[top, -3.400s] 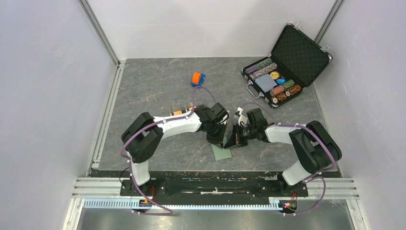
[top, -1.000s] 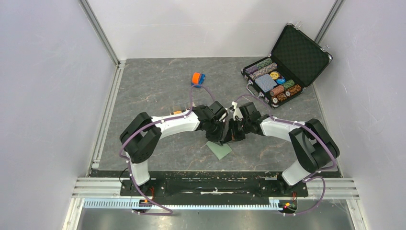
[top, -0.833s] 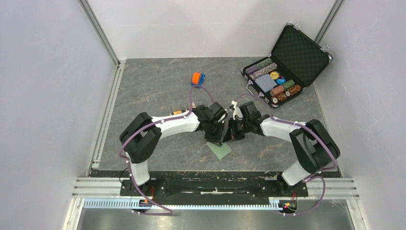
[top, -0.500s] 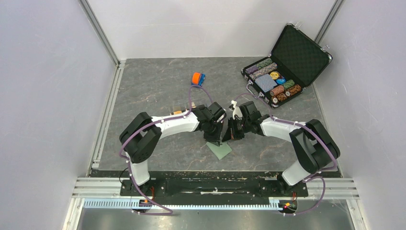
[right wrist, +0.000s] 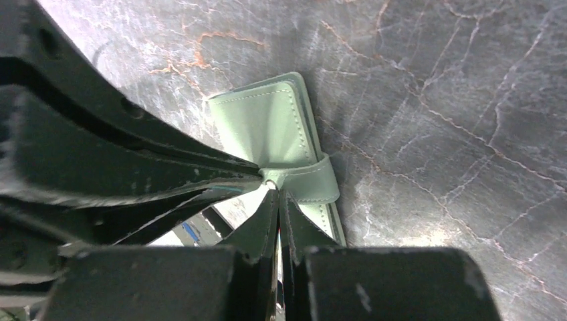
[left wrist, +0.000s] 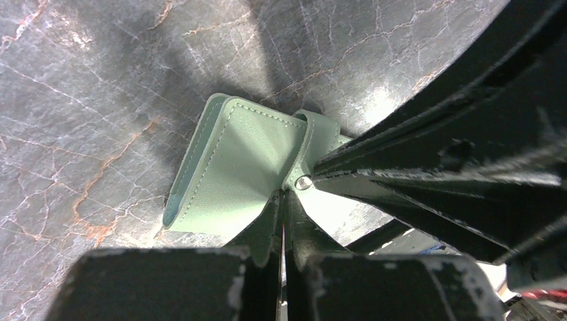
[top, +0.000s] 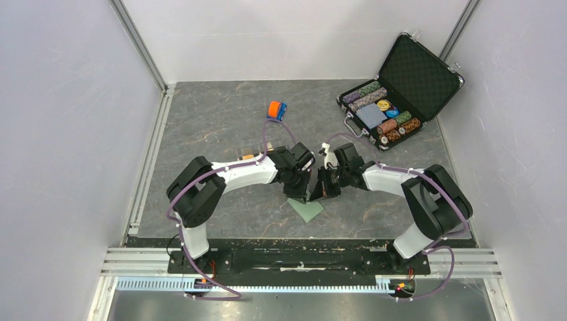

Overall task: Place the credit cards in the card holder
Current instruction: Close the card holder at the center of the board.

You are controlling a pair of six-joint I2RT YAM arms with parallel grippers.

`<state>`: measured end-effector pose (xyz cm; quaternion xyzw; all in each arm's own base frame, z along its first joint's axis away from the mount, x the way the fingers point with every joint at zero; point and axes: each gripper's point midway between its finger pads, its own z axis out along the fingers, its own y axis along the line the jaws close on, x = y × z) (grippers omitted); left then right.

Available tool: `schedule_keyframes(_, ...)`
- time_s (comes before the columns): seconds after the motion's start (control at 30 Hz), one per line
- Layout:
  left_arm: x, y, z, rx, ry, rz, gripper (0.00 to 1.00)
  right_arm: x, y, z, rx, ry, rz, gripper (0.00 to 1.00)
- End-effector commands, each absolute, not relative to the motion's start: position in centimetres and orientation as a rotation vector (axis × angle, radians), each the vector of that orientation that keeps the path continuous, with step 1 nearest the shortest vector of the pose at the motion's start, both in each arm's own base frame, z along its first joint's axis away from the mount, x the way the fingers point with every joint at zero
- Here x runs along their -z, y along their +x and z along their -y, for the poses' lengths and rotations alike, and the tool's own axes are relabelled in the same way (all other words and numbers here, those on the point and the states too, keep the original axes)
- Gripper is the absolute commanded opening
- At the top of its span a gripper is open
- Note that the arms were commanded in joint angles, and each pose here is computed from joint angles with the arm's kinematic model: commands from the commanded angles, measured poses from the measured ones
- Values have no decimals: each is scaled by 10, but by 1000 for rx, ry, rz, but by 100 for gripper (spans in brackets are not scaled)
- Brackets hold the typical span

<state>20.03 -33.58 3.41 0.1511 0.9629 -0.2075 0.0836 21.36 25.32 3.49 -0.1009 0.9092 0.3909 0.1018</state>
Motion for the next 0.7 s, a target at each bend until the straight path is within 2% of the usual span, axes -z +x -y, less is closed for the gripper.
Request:
schedule_keyframes(0.0,-42,205,343,677,405,-2853,2,-26,208,-256,-1171,-340,-2696,0)
schedule_keyframes(0.33,-35,201,344,682,412,-2876,2,-12,209,-254,-1063,-340,-2782,0)
schedule_keyframes(0.67,-20,200,334,591,354,-2929,2,19,198,-228,-682,-414,-2953,0)
